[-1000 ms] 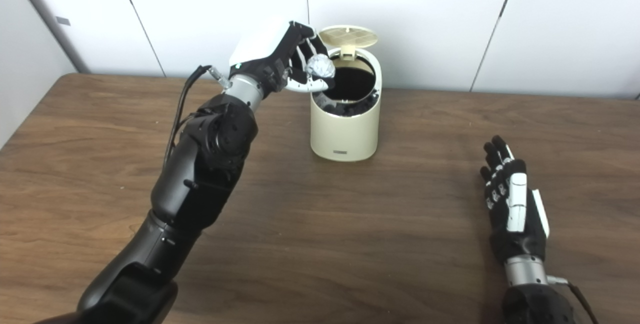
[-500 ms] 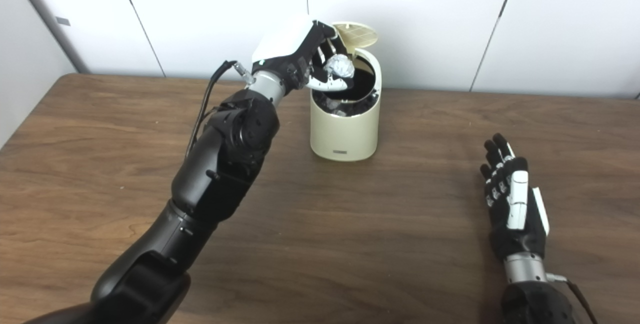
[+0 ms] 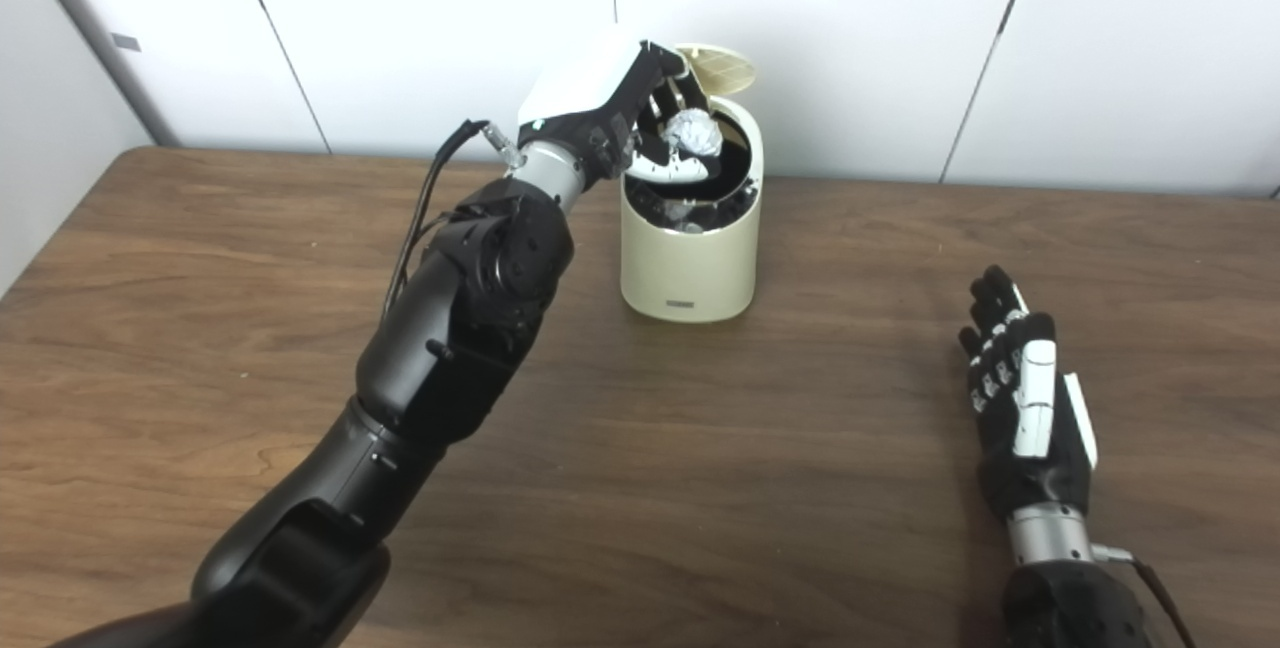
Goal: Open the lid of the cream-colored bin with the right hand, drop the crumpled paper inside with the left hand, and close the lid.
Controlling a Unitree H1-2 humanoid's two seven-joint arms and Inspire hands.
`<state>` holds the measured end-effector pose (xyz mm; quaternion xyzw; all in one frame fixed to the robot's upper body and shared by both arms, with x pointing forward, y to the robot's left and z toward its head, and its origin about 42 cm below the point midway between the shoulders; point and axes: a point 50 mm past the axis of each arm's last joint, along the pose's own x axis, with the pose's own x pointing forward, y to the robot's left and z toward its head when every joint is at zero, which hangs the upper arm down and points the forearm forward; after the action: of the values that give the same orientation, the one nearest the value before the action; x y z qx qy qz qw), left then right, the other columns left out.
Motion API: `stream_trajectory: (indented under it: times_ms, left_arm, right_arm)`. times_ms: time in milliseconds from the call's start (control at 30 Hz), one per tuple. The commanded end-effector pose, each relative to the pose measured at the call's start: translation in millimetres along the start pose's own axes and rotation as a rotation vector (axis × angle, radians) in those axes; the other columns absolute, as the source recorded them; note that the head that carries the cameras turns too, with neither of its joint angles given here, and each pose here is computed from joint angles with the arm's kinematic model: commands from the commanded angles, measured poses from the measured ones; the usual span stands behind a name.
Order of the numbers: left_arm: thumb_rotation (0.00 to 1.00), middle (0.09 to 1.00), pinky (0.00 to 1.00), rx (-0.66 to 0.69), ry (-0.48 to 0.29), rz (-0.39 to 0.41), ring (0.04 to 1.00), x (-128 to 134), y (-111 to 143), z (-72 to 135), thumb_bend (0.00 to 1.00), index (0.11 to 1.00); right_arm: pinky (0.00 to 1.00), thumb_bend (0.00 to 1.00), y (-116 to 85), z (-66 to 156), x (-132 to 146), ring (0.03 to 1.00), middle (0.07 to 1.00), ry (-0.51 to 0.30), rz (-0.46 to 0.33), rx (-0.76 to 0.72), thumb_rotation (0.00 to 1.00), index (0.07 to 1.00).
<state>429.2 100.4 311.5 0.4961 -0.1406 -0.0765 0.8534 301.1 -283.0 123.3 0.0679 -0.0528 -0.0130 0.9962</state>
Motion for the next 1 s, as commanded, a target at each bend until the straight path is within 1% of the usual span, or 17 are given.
stream_trajectory:
  times_ms: [0, 100, 333, 400, 500, 633, 733, 833, 867, 933, 967]
  left_arm:
    - [0.0, 0.468, 0.32, 0.024, -0.048, 0.087, 0.412, 7.7, 23.4, 17.2, 0.47, 0.494]
    - [0.0, 0.474, 0.34, 0.036, -0.051, 0.092, 0.414, 7.9, 22.9, 15.8, 0.48, 0.485]
    - [0.0, 0.499, 0.3, 0.079, -0.042, 0.1, 0.412, 6.6, 17.3, 12.1, 0.47, 0.517]
    - [0.0, 0.519, 0.31, 0.088, -0.043, 0.099, 0.42, 5.7, 14.7, 10.2, 0.47, 0.51]
    - [0.0, 0.519, 0.3, 0.098, -0.045, 0.098, 0.415, 5.3, 12.0, 8.1, 0.47, 0.504]
    - [0.0, 0.511, 0.31, 0.09, -0.044, 0.086, 0.414, 5.7, 11.1, 6.1, 0.47, 0.505]
    - [0.0, 0.535, 0.31, 0.094, -0.031, 0.074, 0.438, 6.2, 10.9, 4.8, 0.47, 0.488]
    - [0.0, 0.532, 0.31, 0.102, -0.022, 0.055, 0.436, 6.3, 11.8, 3.3, 0.47, 0.491]
    - [0.0, 0.519, 0.31, 0.103, -0.02, 0.052, 0.433, 6.2, 12.1, 2.6, 0.47, 0.499]
    - [0.0, 0.486, 0.29, 0.102, -0.014, 0.047, 0.413, 6.7, 12.7, 2.2, 0.47, 0.553]
    - [0.0, 0.485, 0.28, 0.097, -0.012, 0.043, 0.412, 6.7, 13.0, 2.2, 0.47, 0.555]
  right_arm:
    - [1.0, 0.49, -0.6, -8.6, -5.4, 1.0, 0.955, 0.009, -0.005, 0.009, 1.0, 0.938]
    - [1.0, 0.48, -1.9, -8.5, -5.8, 1.0, 0.961, 0.007, -0.004, 0.007, 1.0, 0.946]
    - [1.0, 0.47, -2.7, -7.1, -4.5, 1.0, 0.953, 0.004, -0.01, 0.007, 1.0, 0.941]
    - [1.0, 0.47, -3.1, -6.8, -4.2, 1.0, 0.951, 0.005, -0.009, 0.002, 1.0, 0.94]
    - [1.0, 0.46, -3.7, -7.4, -3.9, 1.0, 0.956, 0.005, -0.006, -0.005, 1.0, 0.943]
    - [1.0, 0.46, -3.2, -8.6, -2.0, 1.0, 0.946, 0.008, -0.014, -0.004, 1.0, 0.934]
    - [1.0, 0.47, -4.0, -9.6, -0.8, 0.999, 0.939, 0.011, -0.02, -0.007, 1.0, 0.934]
    - [1.0, 0.47, -4.5, -8.8, -0.3, 0.997, 0.938, 0.008, -0.016, -0.016, 1.0, 0.934]
    - [1.0, 0.47, -4.6, -8.6, -0.2, 0.997, 0.939, 0.008, -0.017, -0.017, 1.0, 0.935]
    - [1.0, 0.47, -5.1, -8.2, 0.9, 0.992, 0.935, 0.006, -0.017, -0.021, 1.0, 0.938]
    - [1.0, 0.47, -5.4, -7.9, 1.4, 0.991, 0.934, 0.007, -0.019, -0.02, 1.0, 0.938]
